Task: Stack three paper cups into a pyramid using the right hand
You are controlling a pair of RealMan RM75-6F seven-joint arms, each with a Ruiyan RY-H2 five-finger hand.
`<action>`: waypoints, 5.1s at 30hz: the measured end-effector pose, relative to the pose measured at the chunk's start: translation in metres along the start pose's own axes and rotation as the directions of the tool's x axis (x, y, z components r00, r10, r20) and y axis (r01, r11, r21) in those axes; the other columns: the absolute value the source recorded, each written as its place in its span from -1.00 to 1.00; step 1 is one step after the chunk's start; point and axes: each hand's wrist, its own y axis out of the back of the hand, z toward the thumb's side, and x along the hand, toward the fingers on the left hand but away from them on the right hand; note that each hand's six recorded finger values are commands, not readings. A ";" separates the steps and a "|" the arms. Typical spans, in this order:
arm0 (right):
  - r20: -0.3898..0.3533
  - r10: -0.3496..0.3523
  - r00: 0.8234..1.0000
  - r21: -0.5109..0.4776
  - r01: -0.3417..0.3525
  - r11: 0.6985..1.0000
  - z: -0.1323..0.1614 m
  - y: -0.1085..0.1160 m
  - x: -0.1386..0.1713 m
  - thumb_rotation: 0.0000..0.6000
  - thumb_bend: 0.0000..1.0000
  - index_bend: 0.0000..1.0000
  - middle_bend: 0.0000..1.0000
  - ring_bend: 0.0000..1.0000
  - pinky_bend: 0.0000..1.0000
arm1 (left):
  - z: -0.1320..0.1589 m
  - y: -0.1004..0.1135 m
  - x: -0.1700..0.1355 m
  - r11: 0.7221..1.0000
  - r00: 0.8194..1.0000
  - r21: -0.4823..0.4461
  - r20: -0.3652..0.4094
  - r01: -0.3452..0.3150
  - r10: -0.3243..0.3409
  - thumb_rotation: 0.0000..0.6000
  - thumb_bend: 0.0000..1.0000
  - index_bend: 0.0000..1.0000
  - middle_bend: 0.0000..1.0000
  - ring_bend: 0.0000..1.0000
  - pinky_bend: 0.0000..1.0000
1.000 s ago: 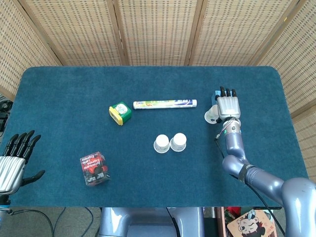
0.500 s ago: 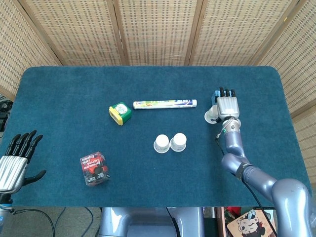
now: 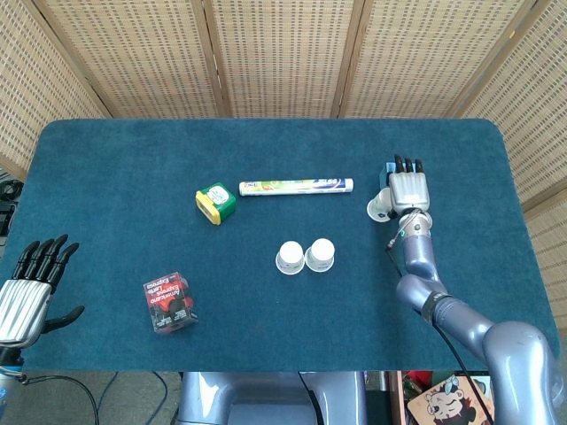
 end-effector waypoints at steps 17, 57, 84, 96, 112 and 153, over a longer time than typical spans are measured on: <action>0.007 -0.002 1.000 -0.001 0.002 1.000 -0.002 -0.002 0.001 1.00 -0.70 -0.02 -0.99 -1.00 -1.00 | 0.001 0.000 0.000 1.000 1.000 -0.003 0.001 0.001 -0.001 1.00 -0.64 -1.00 -1.00 -1.00 -1.00; -0.219 -0.163 0.962 -0.038 0.158 0.987 0.059 0.081 0.100 1.00 -0.70 0.07 -0.97 -1.00 -1.00 | 0.004 0.001 -0.005 1.000 1.000 -0.005 0.025 0.000 0.000 1.00 -0.64 -1.00 -1.00 -1.00 -1.00; -0.377 -0.154 0.913 0.037 0.181 0.983 0.148 0.090 0.156 1.00 -0.70 0.08 -0.97 -1.00 -1.00 | 0.004 0.000 -0.005 1.000 0.999 -0.013 0.035 0.007 -0.007 1.00 -0.64 -1.00 -1.00 -1.00 -1.00; -0.388 -0.129 0.913 0.055 0.162 0.985 0.154 0.084 0.163 1.00 -0.70 0.08 -0.97 -1.00 -1.00 | 0.005 0.001 -0.007 1.000 0.999 -0.015 0.037 0.001 0.000 1.00 -0.64 -1.00 -1.00 -1.00 -1.00; -0.381 -0.093 0.920 0.073 0.130 0.989 0.155 0.074 0.161 1.00 -0.70 -0.26 -1.00 -1.00 -1.00 | 0.005 0.000 -0.007 1.000 0.999 -0.013 0.036 0.004 -0.004 1.00 -0.64 -1.00 -1.00 -1.00 -1.00; -0.208 -0.321 0.924 -0.118 0.302 0.946 -0.007 0.114 0.191 1.00 -0.74 -0.92 -1.00 -1.00 -1.00 | 0.007 0.003 -0.007 0.999 0.999 -0.022 0.040 -0.023 0.024 1.00 -0.64 -1.00 -1.00 -1.00 -1.00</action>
